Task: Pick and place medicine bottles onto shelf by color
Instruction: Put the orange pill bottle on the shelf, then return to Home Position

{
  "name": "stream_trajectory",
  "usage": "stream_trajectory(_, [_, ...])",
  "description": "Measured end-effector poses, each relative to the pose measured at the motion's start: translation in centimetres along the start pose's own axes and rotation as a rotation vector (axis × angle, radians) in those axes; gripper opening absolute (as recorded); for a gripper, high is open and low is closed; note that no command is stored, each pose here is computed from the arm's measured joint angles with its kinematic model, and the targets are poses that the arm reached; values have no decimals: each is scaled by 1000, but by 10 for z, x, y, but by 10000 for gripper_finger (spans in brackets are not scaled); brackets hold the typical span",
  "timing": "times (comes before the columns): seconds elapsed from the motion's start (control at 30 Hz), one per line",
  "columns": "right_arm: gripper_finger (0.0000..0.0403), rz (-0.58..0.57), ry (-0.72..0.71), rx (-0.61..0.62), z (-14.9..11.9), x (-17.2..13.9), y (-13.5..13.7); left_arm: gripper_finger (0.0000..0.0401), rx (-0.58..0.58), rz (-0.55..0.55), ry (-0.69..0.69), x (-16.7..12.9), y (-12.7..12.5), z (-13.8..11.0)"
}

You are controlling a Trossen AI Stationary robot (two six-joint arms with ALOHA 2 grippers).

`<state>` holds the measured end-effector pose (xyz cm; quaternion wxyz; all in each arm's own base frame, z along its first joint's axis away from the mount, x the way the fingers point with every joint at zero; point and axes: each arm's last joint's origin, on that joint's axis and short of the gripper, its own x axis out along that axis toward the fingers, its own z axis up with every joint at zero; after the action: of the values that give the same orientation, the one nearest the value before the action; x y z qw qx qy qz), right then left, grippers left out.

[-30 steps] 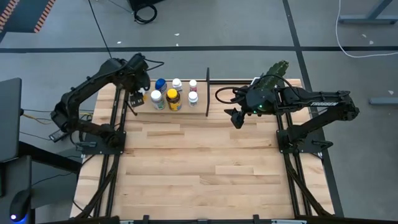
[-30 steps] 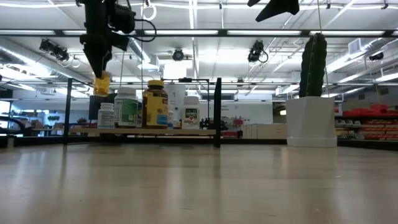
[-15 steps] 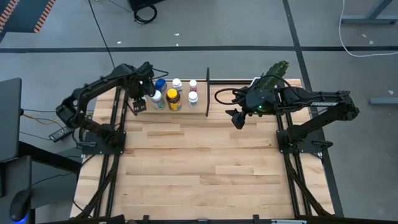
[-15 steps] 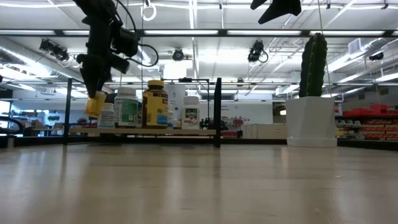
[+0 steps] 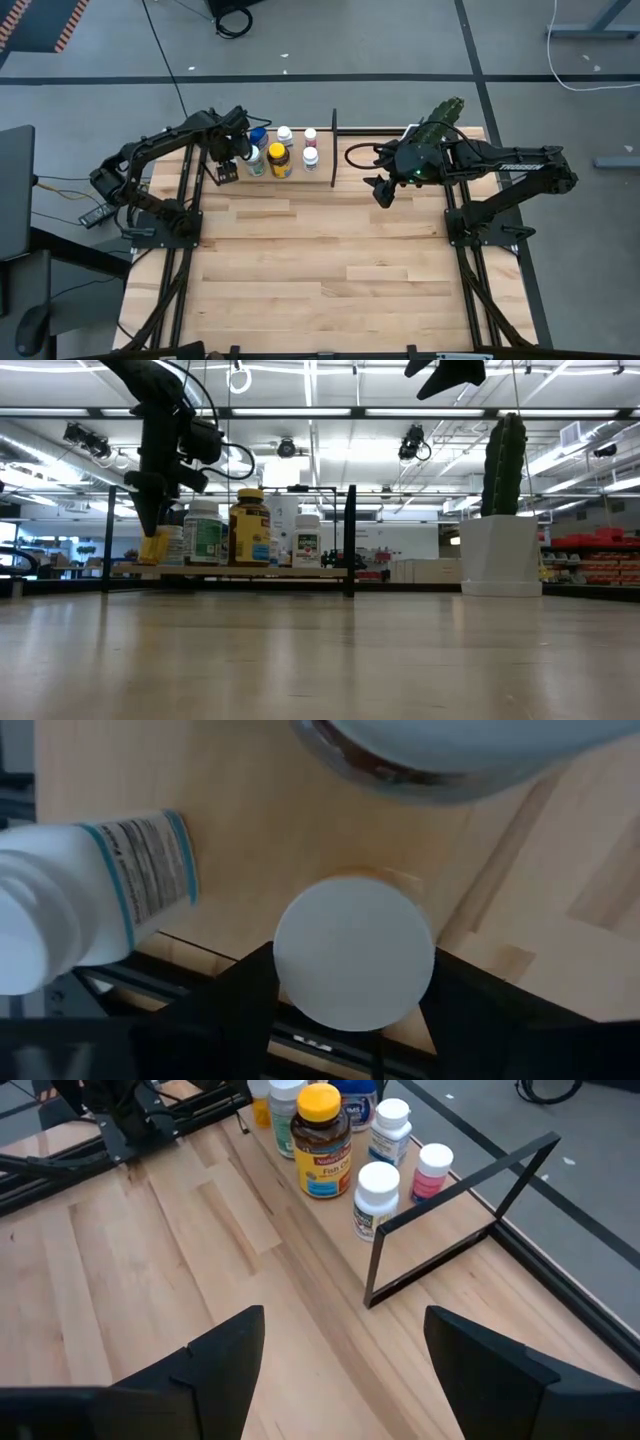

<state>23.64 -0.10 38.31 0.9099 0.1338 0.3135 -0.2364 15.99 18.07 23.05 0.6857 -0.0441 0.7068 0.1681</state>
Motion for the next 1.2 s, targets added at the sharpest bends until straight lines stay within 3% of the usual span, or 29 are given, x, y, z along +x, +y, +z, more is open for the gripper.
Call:
stream_trajectory(0.23, [282,-7,13,17,-1,0,-1,233,0,38,-33,0,3,4])
stream_trajectory(0.8, [282,-6,19,21,-2,0,-1,329,15,125,78,-3,4,-2])
stream_trajectory(1.0, [282,-5,18,13,-2,0,-1,325,-14,130,101,-24,9,-2])
stream_trajectory(1.2, [282,-5,18,10,-2,0,-1,323,-101,136,-3,-69,15,6])
